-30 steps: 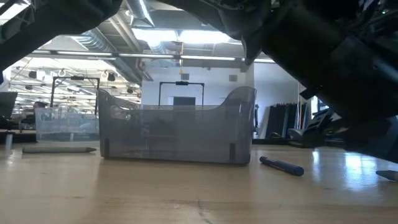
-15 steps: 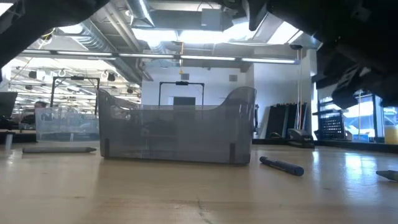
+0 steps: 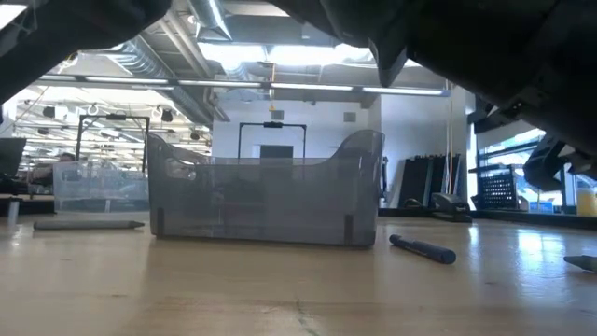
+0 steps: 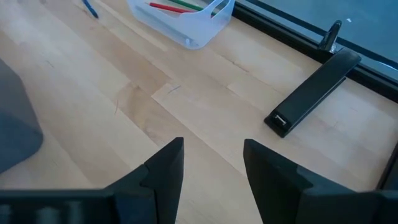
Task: Sort crayons/erasers/pens/pencils in bins
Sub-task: Put the pink pencil into the right transparent bin
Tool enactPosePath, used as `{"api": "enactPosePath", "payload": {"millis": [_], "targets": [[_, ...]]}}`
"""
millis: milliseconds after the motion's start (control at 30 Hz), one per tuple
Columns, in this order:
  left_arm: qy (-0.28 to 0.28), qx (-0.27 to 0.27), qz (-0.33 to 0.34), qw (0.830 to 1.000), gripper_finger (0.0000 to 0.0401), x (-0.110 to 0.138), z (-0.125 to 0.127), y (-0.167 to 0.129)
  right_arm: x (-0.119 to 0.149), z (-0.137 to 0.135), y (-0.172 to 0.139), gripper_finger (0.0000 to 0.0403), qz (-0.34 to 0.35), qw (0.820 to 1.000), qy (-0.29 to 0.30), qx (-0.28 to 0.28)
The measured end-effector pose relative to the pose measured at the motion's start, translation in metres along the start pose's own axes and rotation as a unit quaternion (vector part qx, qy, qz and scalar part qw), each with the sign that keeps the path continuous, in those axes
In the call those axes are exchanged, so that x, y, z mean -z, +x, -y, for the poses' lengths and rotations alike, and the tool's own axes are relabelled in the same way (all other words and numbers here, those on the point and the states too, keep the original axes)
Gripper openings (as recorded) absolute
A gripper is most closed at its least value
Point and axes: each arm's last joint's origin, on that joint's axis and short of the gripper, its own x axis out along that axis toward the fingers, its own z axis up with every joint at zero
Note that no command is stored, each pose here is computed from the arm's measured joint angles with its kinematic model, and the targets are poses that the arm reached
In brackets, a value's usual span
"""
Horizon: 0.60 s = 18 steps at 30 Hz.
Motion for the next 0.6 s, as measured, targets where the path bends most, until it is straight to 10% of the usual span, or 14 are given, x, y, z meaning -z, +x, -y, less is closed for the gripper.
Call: {"api": "enactPosePath", "payload": {"millis": [600], "targets": [[0.0,-0.041,-0.041,0.998,0.0141,0.013,-0.004,0.003,0.0,0.0,0.0,0.0171,-0.002,1.0,0.01,0.002]]}}
